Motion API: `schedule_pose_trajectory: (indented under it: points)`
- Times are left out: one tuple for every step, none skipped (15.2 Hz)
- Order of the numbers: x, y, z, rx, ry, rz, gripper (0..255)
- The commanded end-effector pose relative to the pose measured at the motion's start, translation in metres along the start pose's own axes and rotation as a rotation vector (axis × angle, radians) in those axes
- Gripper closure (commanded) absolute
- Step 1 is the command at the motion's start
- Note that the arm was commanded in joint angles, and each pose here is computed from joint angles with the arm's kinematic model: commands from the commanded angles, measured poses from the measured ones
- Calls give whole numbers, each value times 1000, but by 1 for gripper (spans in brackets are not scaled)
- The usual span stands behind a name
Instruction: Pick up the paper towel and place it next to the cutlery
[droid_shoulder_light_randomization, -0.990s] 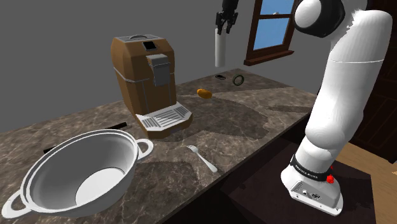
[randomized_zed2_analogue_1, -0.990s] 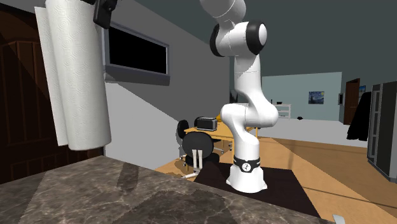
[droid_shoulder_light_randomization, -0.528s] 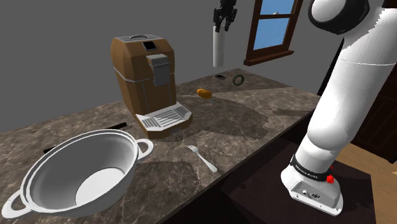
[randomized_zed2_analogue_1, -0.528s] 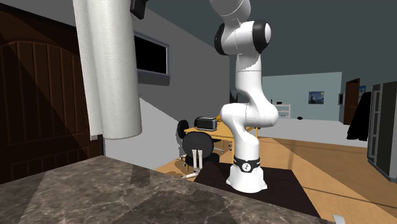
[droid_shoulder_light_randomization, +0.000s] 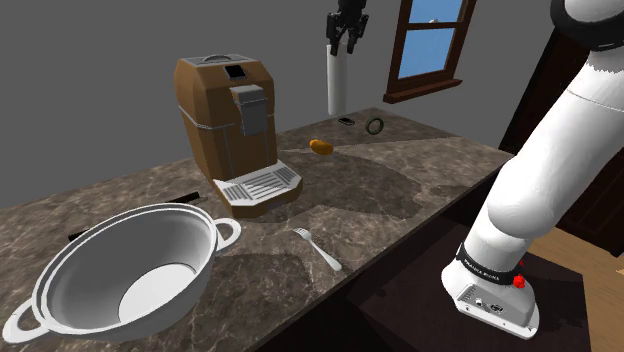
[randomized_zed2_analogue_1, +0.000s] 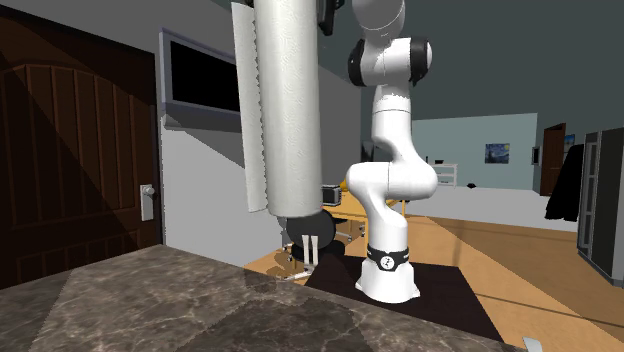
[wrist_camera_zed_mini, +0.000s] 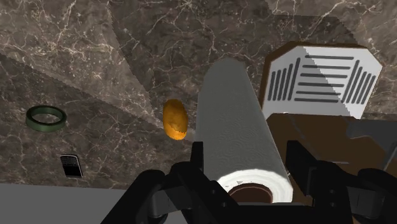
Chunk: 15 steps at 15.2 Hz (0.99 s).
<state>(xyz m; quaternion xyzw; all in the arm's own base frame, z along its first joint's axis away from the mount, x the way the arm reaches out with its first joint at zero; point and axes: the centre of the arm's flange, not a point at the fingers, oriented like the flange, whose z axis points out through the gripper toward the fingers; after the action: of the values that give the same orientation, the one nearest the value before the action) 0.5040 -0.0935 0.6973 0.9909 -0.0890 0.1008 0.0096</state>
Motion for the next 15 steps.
schedule_pose_trajectory:
  points:
    - [-14, -21, -3, -1, 0, 1, 255]
    - [-21, -33, -5, -1, 0, 1, 255]
    - [-27, -44, -6, -1, 0, 1, 255]
    - [-34, -55, -7, -1, 0, 1, 255]
    - [-41, -66, -9, -1, 0, 1, 255]
    - [-47, -78, -10, -1, 0, 1, 255]
    - [-54, -89, -12, -1, 0, 1, 255]
    - [-61, -100, -13, -1, 0, 1, 255]
    - [-68, -111, -15, -1, 0, 1, 255]
    - [-74, -123, -16, -1, 0, 1, 255]
    - [-81, -134, -17, -1, 0, 1, 255]
    - [-88, -145, -19, -1, 0, 1, 255]
    - [-94, -157, -20, -1, 0, 1, 255]
    - [-101, -168, -22, -1, 0, 1, 255]
    - [-108, -179, -23, -1, 0, 1, 255]
